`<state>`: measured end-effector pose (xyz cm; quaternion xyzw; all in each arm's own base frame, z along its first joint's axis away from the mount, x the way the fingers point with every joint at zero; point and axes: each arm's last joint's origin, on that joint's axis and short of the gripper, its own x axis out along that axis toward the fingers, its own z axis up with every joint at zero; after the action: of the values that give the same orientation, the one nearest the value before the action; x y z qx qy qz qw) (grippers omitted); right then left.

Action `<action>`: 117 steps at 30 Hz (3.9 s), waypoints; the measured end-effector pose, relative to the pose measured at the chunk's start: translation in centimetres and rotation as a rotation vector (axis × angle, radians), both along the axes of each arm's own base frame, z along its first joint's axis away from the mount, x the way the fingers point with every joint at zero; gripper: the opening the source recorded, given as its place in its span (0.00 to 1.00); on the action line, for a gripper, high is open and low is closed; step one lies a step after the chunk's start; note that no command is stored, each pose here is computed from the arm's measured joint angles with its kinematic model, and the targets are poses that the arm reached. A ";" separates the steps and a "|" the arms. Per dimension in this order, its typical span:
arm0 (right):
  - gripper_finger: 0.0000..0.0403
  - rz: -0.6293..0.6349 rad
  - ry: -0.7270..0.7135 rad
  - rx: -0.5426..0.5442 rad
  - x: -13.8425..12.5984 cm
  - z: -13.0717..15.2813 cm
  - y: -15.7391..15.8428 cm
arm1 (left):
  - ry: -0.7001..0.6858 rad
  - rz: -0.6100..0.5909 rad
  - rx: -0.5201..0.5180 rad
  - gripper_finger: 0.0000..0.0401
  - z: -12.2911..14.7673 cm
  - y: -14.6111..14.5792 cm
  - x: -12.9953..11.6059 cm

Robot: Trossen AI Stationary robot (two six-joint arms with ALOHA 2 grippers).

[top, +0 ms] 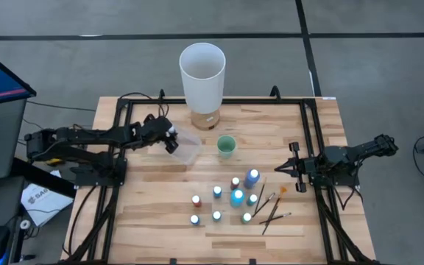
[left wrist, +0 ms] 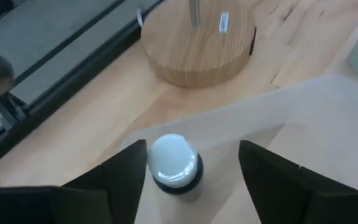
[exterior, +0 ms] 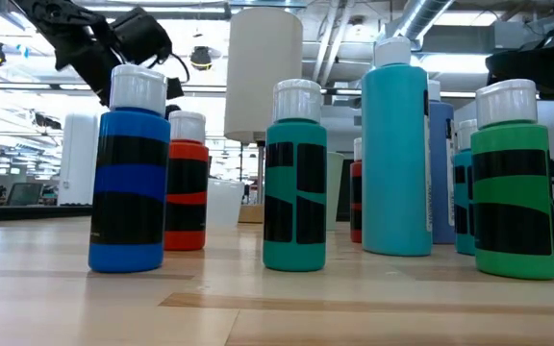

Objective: Pick & Place Paint Supplies
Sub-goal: Put the black paint bottle into the transparent bin, then put the left red paint bottle into the transparent bin

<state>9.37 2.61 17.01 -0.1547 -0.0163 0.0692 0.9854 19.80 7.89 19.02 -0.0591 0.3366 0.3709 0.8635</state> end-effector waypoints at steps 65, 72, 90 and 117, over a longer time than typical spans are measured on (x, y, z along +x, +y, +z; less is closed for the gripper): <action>0.00 0.000 0.000 0.000 0.0 0.0 0.0 | -0.141 -0.918 -0.067 0.64 -1.7 -19.4 7.0; 0.00 0.000 0.000 0.000 0.0 0.0 0.0 | -0.132 -0.885 -0.044 0.64 -2.8 -19.0 6.3; 0.00 0.000 0.000 0.000 0.0 0.0 0.0 | -0.139 -0.892 -0.036 0.32 -3.1 -18.9 6.1; 0.00 0.000 0.000 0.000 0.0 0.0 0.0 | -0.265 -0.768 0.034 0.22 -2.1 -18.3 6.9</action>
<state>9.37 2.61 17.00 -0.1547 -0.0162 0.0692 0.9854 26.72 -10.38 16.97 0.0382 0.2139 0.0159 0.9760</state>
